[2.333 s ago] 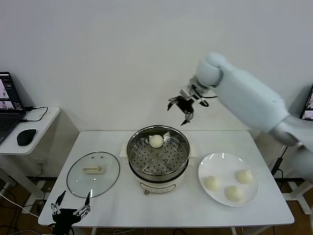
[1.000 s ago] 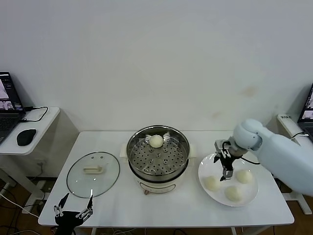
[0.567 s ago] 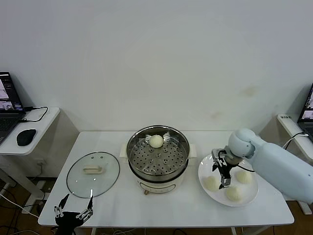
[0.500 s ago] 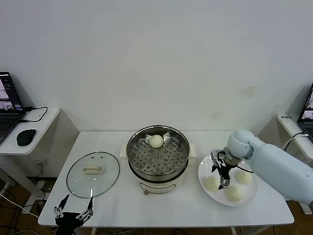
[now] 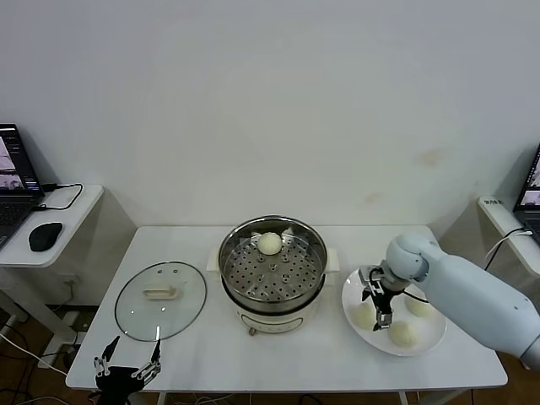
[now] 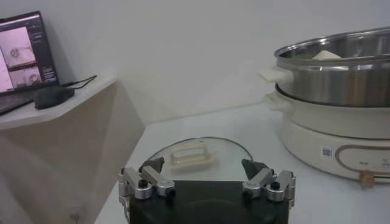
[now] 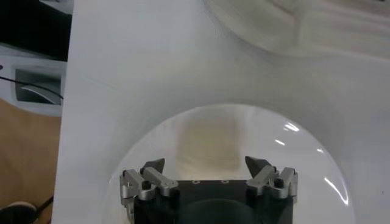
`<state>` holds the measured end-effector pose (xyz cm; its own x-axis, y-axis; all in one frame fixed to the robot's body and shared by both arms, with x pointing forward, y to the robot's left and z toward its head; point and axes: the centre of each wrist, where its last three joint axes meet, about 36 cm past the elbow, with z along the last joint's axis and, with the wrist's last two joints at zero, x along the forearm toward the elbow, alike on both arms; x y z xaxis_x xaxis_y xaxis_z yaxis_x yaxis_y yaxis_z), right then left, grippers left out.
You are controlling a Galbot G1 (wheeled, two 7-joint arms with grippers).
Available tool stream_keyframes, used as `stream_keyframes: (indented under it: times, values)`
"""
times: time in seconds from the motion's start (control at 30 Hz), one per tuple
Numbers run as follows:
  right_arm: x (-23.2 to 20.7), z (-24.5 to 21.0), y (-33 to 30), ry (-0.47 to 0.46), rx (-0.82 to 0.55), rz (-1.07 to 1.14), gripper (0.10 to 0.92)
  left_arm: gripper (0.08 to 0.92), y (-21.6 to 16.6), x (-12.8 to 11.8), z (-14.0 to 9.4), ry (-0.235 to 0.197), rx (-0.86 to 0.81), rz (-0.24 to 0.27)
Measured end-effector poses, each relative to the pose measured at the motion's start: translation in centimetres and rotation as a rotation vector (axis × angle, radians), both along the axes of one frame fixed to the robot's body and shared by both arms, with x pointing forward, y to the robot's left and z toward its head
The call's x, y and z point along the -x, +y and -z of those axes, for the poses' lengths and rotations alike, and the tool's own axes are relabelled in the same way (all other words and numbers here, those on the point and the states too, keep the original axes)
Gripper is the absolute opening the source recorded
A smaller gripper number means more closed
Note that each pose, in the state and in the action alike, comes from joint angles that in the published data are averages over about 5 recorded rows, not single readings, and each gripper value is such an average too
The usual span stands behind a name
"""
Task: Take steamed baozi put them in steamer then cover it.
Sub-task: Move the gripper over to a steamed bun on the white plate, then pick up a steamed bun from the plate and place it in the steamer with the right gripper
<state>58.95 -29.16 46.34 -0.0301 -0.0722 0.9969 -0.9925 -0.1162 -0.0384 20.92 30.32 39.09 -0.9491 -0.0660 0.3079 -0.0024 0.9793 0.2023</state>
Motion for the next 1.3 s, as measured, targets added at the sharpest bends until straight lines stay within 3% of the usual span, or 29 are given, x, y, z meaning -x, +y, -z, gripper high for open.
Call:
stream_keyframes:
  times: [0.23, 0.87, 1.3]
  values:
    - [-0.2, 0.6, 0.2, -0.012, -0.002, 0.000, 0.819, 0.823, -0.1, -0.1, 0.1, 0.001, 0.004, 0.001]
    - [-0.4, -0.2, -0.6, -0.034, -0.005, 0.015, 0.543, 0.823, -0.1, -0.4, 0.3, 0.001, 0.007, 0.005]
    - [-1.4, -6.6, -2.7, -0.083, -0.023, 0.053, 0.526, 0.823, -0.4, -1.0, -0.1, -0.020, 0.008, 0.021]
